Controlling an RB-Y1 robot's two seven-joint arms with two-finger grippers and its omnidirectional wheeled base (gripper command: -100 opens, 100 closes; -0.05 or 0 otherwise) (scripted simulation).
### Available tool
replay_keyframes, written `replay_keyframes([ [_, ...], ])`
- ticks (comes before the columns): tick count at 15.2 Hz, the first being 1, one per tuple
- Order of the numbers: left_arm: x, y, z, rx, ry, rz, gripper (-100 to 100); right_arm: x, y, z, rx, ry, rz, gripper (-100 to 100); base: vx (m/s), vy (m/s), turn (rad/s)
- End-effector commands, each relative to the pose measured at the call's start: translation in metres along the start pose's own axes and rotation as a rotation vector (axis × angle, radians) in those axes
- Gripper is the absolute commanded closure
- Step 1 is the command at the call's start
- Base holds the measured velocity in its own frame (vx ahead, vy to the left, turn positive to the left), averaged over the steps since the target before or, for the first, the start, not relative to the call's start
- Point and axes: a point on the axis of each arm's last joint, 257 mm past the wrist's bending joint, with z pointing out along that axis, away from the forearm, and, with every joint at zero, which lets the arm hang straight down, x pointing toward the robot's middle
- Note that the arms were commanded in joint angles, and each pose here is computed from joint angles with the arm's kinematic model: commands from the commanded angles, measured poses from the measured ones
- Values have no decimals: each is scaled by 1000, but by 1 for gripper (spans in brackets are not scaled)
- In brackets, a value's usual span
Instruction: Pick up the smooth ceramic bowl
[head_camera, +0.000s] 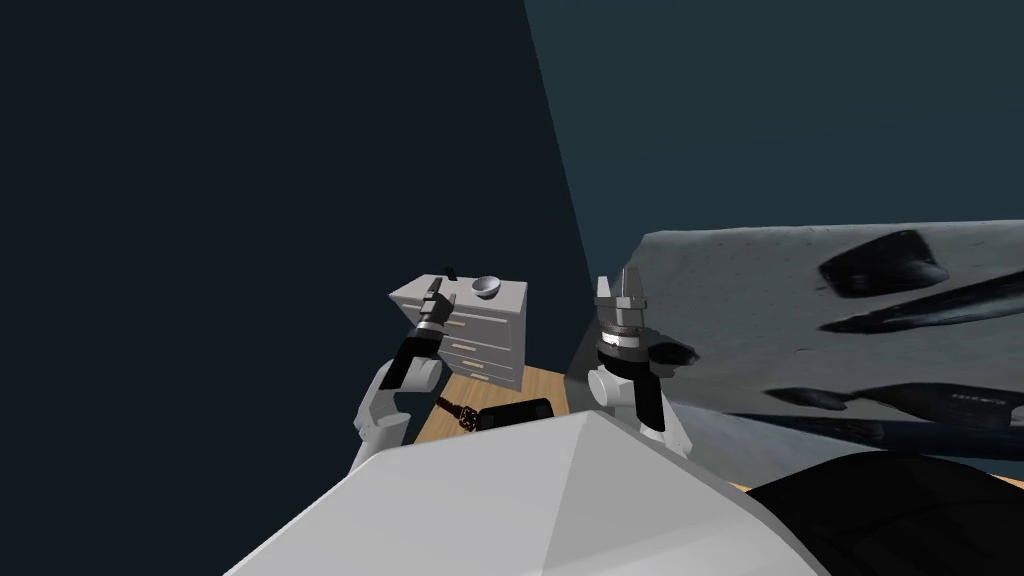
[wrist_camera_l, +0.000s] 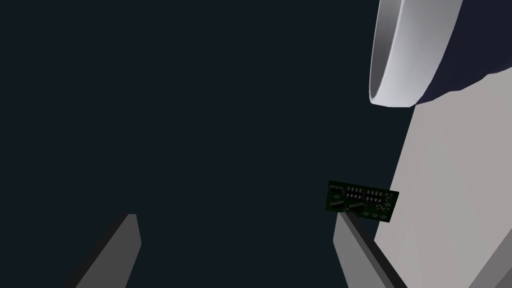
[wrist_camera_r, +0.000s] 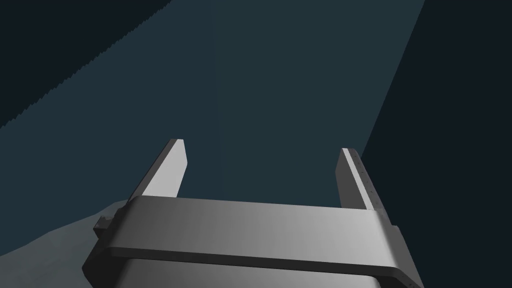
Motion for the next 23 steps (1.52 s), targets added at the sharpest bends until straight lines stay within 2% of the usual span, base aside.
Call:
replay_keyframes([
  [1, 6, 9, 13, -34, 13, -20, -100, 0, 0, 0, 0, 0, 0, 0, -19, 18, 69],
  [3, 5, 14, 14, -58, 10, -19, -100, 0, 0, 0, 0, 0, 0, 0, -19, 14, 34],
  [4, 10, 20, 23, -78, 22, -36, -100, 0, 0, 0, 0, 0, 0, 0, -20, 17, 57],
  [6, 11, 24, 26, -102, 21, -35, -100, 0, 0, 0, 0, 0, 0, 0, -20, 17, 43],
  [7, 16, 30, 36, -123, 33, -53, -100, 0, 0, 0, 0, 0, 0, 0, -18, 18, 67],
  [8, 18, 29, 39, -130, 35, -51, -100, 0, 0, 0, 0, 0, 0, 0, -18, 18, 64],
  [10, 17, 33, 39, -147, 32, -51, -100, 0, 0, 0, 0, 0, 0, 0, -9, 10, 5],
  [11, 23, 39, 48, -174, 45, -68, -100, 0, 0, 0, 0, 0, 0, 0, -10, 11, 65],
  [14, 24, 42, 50, -195, 44, -66, -100, 0, 0, 0, 0, 0, 0, 0, -9, 11, 28],
  [15, 32, 46, 61, -218, 60, -82, -100, 0, 0, 0, 0, 0, 0, 0, -7, 13, 54],
  [17, 32, 51, 62, -244, 57, -80, -100, 0, 0, 0, 0, 0, 0, 0, -10, 13, 47],
  [19, 42, 53, 74, -269, 75, -94, -100, 0, 0, 0, 0, 0, 0, 0, -12, 16, 63],
  [21, 41, 59, 72, -295, 71, -92, -100, 0, 0, 0, 0, 0, 0, 0, -6, 9, 9],
  [22, 50, 62, 81, -319, 87, -108, -100, 0, 0, 0, 0, 0, 0, 0, -6, 8, 60],
  [23, 51, 61, 84, -326, 89, -105, -100, 0, 0, 0, 0, 0, 0, 0, -6, 12, 74],
])
